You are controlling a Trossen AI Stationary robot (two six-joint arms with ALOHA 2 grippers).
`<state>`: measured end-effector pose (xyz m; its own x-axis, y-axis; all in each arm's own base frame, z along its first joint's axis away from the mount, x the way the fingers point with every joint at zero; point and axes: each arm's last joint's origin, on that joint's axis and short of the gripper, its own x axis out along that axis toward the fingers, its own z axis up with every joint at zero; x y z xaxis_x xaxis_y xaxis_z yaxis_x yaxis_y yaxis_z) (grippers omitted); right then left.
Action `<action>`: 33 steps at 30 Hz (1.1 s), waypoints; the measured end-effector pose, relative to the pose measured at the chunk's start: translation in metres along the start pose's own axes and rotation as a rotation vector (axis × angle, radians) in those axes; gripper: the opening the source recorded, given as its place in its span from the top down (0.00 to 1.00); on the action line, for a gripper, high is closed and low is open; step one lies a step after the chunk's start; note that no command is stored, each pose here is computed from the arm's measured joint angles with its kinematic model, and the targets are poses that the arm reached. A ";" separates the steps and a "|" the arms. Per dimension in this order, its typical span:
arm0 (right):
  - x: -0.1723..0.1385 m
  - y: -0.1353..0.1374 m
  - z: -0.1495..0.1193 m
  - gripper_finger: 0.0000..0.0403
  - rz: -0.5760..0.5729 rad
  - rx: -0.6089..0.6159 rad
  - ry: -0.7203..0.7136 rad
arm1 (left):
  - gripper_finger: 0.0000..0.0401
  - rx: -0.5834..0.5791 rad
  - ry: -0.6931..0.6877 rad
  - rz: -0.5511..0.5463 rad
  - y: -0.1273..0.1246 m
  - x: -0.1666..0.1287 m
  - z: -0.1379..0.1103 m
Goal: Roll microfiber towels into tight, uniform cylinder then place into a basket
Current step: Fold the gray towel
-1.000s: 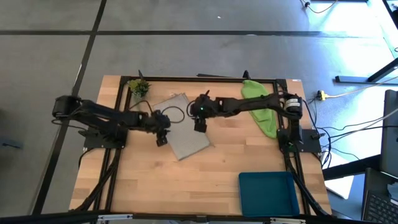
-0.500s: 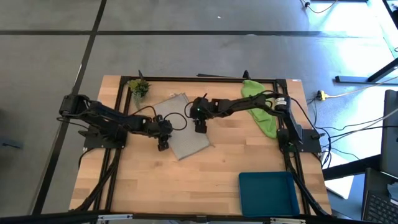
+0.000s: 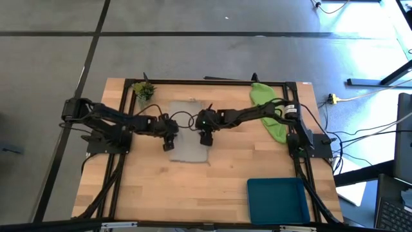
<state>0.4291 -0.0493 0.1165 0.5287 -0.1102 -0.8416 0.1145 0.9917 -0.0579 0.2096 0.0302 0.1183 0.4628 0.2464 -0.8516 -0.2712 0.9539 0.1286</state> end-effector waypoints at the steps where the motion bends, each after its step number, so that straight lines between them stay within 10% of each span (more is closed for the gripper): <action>1: 0.000 0.004 0.000 0.46 0.005 0.003 0.000 | 0.79 0.011 0.003 0.006 0.002 0.000 0.000; 17: -0.032 0.020 0.012 0.46 -0.112 -0.130 -0.047 | 0.79 0.039 -0.022 0.012 0.002 -0.029 -0.004; 33: -0.037 0.102 0.008 0.46 0.211 -0.431 -0.133 | 0.79 0.073 -0.148 -0.097 -0.030 -0.062 -0.007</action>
<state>0.4281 0.0558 0.1459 0.6086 0.1160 -0.7849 -0.3494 0.9274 -0.1339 0.1833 -0.0145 0.1637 0.6046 0.1696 -0.7783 -0.1598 0.9830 0.0902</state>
